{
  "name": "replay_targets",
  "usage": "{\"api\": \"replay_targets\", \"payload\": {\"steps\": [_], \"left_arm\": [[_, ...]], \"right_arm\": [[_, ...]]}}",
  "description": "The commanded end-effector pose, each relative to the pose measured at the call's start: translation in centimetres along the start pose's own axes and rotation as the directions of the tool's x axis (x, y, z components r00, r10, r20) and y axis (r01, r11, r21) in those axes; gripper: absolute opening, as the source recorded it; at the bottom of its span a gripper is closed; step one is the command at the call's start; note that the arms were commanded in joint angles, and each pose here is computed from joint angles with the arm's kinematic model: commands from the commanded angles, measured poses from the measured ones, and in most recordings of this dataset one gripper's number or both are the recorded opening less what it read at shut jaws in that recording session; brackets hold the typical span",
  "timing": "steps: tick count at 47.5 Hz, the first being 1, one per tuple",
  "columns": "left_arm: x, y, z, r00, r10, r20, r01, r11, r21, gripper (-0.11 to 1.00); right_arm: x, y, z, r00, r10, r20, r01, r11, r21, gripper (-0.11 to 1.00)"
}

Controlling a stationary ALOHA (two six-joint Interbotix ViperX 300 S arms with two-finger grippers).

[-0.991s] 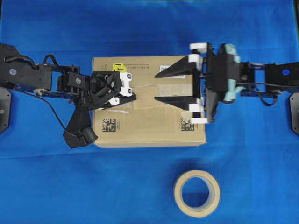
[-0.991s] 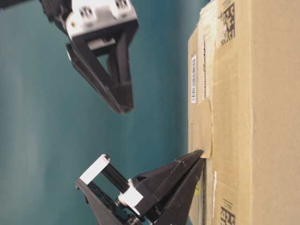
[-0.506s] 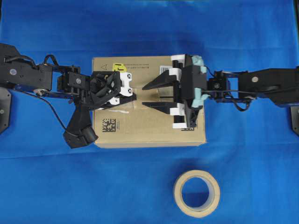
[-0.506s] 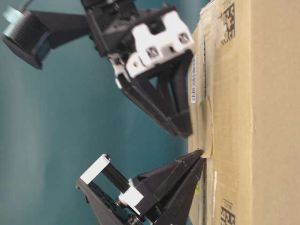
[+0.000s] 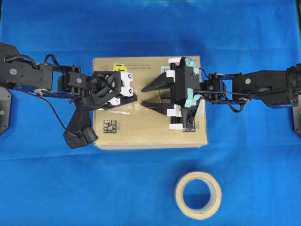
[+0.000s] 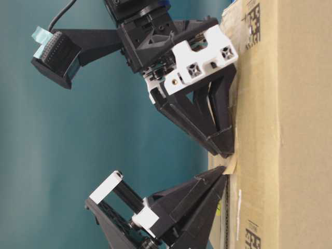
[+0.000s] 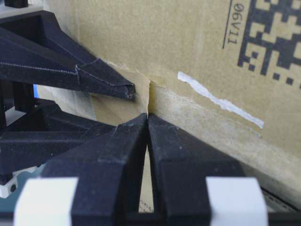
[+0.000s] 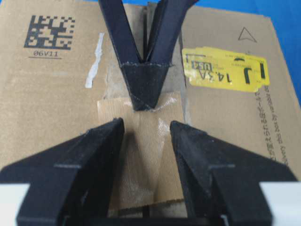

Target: Apply tape along the seams of the closed cardboard box to seal it securely.

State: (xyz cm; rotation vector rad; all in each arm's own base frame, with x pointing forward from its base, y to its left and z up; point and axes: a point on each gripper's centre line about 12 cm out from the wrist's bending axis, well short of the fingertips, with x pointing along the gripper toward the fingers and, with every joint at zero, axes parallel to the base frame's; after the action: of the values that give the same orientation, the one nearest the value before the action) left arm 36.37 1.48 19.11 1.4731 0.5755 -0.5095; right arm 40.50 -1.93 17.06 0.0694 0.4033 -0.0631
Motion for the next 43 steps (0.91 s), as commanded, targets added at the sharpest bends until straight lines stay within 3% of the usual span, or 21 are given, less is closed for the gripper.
{"api": "replay_targets", "payload": {"steps": [1, 21, 28, 33, 40, 43], "left_arm": [[-0.3, 0.8, -0.4, 1.000, 0.017, -0.009, -0.017, 1.000, -0.012, 0.00], [-0.3, 0.8, -0.9, 1.000, 0.002, -0.019, -0.002, 1.000, -0.026, 0.00], [-0.1, 0.9, -1.6, 0.999, -0.017, -0.031, 0.015, 0.999, -0.051, 0.03], [0.0, 1.1, -1.8, 0.999, -0.028, -0.036, 0.025, 0.998, -0.061, 0.24], [0.2, 1.4, -1.9, 0.999, -0.025, -0.038, 0.023, 0.999, -0.042, 0.67], [0.2, 1.6, -1.9, 0.999, -0.020, -0.038, 0.018, 0.999, -0.042, 0.78]], "right_arm": [[-0.2, 0.0, 0.4, 1.000, -0.001, 0.009, 0.001, 1.000, 0.001, 0.47], [-0.2, -0.1, 0.3, 1.000, -0.002, 0.006, 0.002, 1.000, 0.002, 0.47], [-0.2, 0.0, 0.3, 1.000, -0.001, 0.006, 0.001, 1.000, 0.001, 0.47], [-0.2, -0.1, 0.3, 1.000, -0.002, 0.005, 0.002, 1.000, 0.001, 0.47], [-0.2, -0.1, 0.3, 1.000, -0.002, 0.005, 0.002, 1.000, 0.001, 0.47], [-0.2, 0.0, 0.3, 1.000, -0.001, 0.006, 0.001, 1.000, 0.001, 0.47]]}}
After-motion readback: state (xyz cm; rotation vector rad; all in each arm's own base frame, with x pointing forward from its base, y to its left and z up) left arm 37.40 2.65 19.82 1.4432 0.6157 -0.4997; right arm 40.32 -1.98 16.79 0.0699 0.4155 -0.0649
